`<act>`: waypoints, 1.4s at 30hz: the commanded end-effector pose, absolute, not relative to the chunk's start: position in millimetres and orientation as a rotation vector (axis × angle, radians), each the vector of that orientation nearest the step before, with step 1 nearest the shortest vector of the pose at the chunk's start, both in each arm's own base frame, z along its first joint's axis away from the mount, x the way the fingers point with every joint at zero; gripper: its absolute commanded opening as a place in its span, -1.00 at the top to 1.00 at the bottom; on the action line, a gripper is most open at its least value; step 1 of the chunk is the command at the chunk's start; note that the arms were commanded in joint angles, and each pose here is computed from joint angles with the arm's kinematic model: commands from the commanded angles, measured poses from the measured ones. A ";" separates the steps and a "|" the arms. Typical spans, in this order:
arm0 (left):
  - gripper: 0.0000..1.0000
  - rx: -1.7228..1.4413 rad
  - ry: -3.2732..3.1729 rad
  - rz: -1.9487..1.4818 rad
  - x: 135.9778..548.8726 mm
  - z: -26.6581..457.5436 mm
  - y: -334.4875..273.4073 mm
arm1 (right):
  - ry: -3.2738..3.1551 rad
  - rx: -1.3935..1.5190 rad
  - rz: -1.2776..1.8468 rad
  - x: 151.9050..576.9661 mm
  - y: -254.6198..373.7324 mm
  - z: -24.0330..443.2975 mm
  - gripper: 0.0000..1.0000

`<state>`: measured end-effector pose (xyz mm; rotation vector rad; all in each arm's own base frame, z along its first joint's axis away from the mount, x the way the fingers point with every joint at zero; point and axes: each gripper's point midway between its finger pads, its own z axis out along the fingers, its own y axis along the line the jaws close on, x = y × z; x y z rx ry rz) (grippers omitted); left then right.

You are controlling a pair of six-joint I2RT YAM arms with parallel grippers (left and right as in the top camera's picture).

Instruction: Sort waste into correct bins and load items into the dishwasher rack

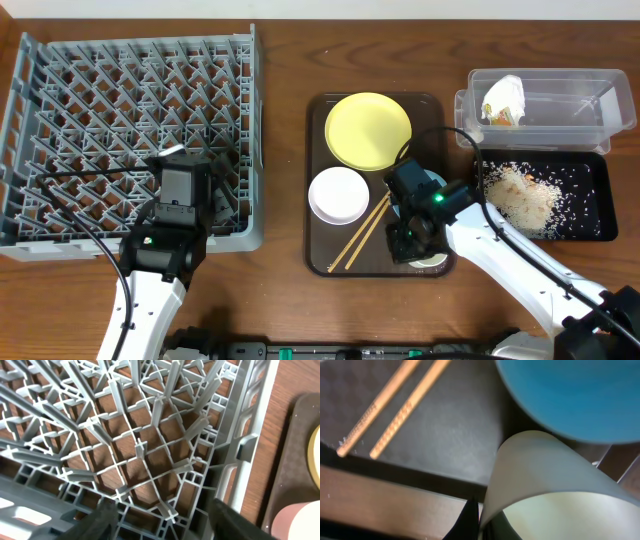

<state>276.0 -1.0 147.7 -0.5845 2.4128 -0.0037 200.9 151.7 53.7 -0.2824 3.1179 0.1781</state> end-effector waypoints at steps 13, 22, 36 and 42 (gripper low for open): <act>0.29 -0.543 2.442 -0.157 278.1 150.0 -21.6 | 2.707 -0.598 0.861 263.0 239.6 183.8 0.98; -0.38 -0.305 2.363 -0.757 293.9 186.5 -99.5 | 2.264 -0.679 1.397 303.7 228.6 251.6 0.98; -0.45 0.058 2.154 -1.886 284.5 247.7 -165.2 | 1.863 -0.879 1.804 294.3 234.0 285.4 0.98; -0.45 0.077 2.163 -2.047 285.8 239.2 -168.5 | 1.840 -0.923 1.816 289.8 243.0 285.6 0.98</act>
